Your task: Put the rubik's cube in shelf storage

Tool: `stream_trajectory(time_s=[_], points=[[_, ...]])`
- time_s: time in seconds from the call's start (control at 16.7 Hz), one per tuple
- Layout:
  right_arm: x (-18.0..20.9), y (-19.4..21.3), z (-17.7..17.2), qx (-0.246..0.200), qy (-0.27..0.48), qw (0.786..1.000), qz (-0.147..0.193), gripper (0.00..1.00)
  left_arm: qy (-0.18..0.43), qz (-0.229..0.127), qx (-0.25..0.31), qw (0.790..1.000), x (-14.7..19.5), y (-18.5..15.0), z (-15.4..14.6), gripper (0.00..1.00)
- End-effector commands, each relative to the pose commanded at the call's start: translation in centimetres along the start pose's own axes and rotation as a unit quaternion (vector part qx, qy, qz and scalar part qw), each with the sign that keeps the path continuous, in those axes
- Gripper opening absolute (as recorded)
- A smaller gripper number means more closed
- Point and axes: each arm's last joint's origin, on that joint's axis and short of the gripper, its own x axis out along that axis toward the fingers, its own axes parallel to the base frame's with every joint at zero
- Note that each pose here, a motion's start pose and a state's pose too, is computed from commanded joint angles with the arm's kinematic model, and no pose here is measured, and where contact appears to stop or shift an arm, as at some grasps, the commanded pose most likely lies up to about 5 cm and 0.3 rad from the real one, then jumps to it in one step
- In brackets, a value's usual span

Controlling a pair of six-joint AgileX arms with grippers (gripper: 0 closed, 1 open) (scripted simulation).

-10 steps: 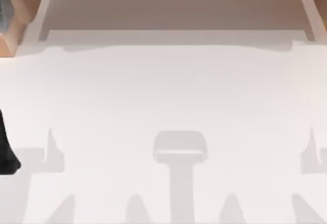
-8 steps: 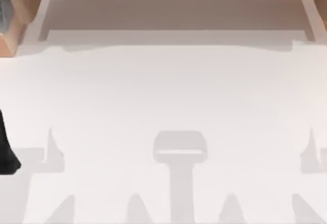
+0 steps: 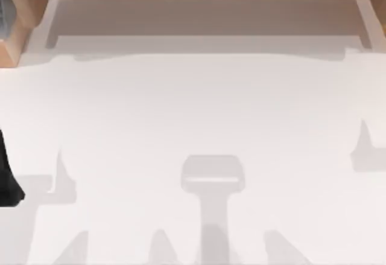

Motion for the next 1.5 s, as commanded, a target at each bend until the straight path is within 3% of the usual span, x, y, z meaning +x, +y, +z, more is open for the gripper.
stream_trajectory(time_s=[0.24, 0.42, 0.66, 0.9, 1.2, 1.5], points=[[6.1, -2.5, 2.8, -0.134, -0.018, 0.991, 0.000, 1.00, 0.000, 0.000, 0.000, 1.000, 0.0, 0.0, 0.0, 1.00], [12.5, -4.6, 1.7, -0.244, -0.013, 0.970, 0.005, 1.00, 0.000, 0.000, 0.000, 1.000, 0.0, 0.0, 0.0, 1.00], [20.2, -7.5, -4.9, -0.384, 0.009, 0.923, 0.020, 1.00, 0.000, 0.000, 0.000, 1.000, 0.0, 0.0, 0.0, 1.00], [24.2, -9.6, -14.2, -0.497, 0.031, 0.866, 0.038, 1.00, 0.000, 0.000, 0.000, 1.000, 0.0, 0.0, 0.0, 1.00], [25.0, -10.8, -22.1, -0.583, 0.047, 0.810, 0.053, 1.00, 0.000, 0.000, 0.000, 1.000, 0.0, 0.0, 0.0, 1.00], [24.9, -10.9, -23.2, -0.594, 0.051, 0.801, 0.056, 1.00, 0.000, 0.000, 0.000, 1.000, 0.0, 0.0, 0.0, 1.00]])
